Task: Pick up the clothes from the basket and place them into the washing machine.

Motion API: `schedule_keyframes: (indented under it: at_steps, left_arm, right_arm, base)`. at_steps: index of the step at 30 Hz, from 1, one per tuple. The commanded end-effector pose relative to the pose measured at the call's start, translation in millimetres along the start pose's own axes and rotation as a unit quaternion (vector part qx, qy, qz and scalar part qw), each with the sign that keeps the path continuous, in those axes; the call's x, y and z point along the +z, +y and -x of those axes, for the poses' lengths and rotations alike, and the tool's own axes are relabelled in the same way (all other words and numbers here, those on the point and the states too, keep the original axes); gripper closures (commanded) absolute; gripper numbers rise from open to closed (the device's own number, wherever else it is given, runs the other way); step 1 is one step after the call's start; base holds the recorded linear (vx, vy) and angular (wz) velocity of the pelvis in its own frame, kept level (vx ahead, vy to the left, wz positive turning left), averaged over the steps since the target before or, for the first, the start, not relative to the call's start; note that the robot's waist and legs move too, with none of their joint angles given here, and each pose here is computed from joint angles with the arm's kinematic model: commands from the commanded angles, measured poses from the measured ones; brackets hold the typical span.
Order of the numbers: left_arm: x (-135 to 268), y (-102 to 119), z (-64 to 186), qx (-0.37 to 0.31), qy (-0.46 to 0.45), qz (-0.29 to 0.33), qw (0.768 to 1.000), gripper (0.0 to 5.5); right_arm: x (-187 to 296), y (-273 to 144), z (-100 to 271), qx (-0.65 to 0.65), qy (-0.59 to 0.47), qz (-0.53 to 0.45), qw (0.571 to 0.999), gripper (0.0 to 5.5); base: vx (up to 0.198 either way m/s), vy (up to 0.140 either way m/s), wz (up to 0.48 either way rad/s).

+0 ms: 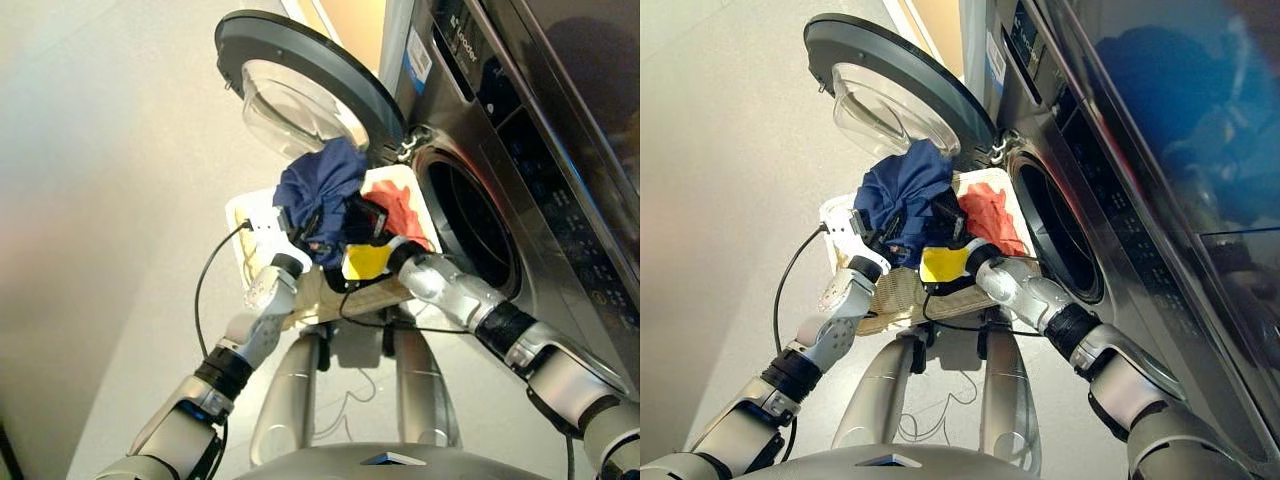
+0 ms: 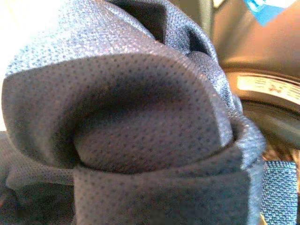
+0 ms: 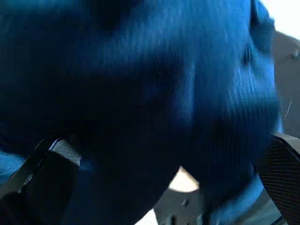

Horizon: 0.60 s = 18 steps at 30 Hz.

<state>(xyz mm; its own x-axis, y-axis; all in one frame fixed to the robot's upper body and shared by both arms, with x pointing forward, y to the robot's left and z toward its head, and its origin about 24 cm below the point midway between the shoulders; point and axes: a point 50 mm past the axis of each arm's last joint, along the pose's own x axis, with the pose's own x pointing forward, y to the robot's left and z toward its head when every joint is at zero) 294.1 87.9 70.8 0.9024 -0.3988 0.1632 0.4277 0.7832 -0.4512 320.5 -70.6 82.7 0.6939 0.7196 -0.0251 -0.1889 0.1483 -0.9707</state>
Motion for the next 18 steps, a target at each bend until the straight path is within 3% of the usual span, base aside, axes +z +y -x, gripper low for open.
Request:
schedule_keyframes:
  at_steps: [1,4,5,14,15,16,17,18]
  left_arm:
    - [19,-35,-5,-0.102,-0.033,0.017,0.994,5.5]
    - [18,-40,-5,-0.111,-0.028,0.027,0.993,5.5]
    - [17,-42,-5,-0.119,-0.025,0.029,0.992,5.5]
    - [13,-47,-2,-0.148,-0.005,0.04,0.988,5.5]
    - [13,-47,-2,-0.149,-0.006,0.043,0.988,5.22]
    - [13,-45,-1,-0.146,-0.007,0.044,0.988,0.78]
    - [15,-44,0,-0.143,-0.009,0.045,0.989,0.0]
    - [15,-41,0,-0.138,-0.011,0.048,0.989,0.0]
  right_arm:
    - [19,-17,-21,-0.036,-0.045,0.019,0.998,0.0]
    - [18,-18,-25,-0.045,-0.036,0.013,0.998,0.0]
    - [19,-18,-27,-0.048,-0.036,0.007,0.998,5.5]
    - [15,-16,-28,-0.066,-0.014,-0.047,0.997,5.5]
    - [13,-15,-27,-0.07,-0.007,-0.059,0.996,5.5]
    - [8,-13,-25,-0.083,0.01,-0.094,0.992,5.5]
    - [5,-12,-23,-0.092,0.021,-0.11,0.989,5.5]
    - [1,-9,-21,-0.098,0.033,-0.128,0.986,5.5]
  base:
    - [0.0,0.0,0.0]
    - [0.0,0.0,0.0]
    - [0.0,0.0,0.0]
    - [0.0,0.0,0.0]
    - [0.0,0.0,0.0]
    - [0.0,0.0,0.0]
    - [0.0,0.0,0.0]
    - [0.0,0.0,0.0]
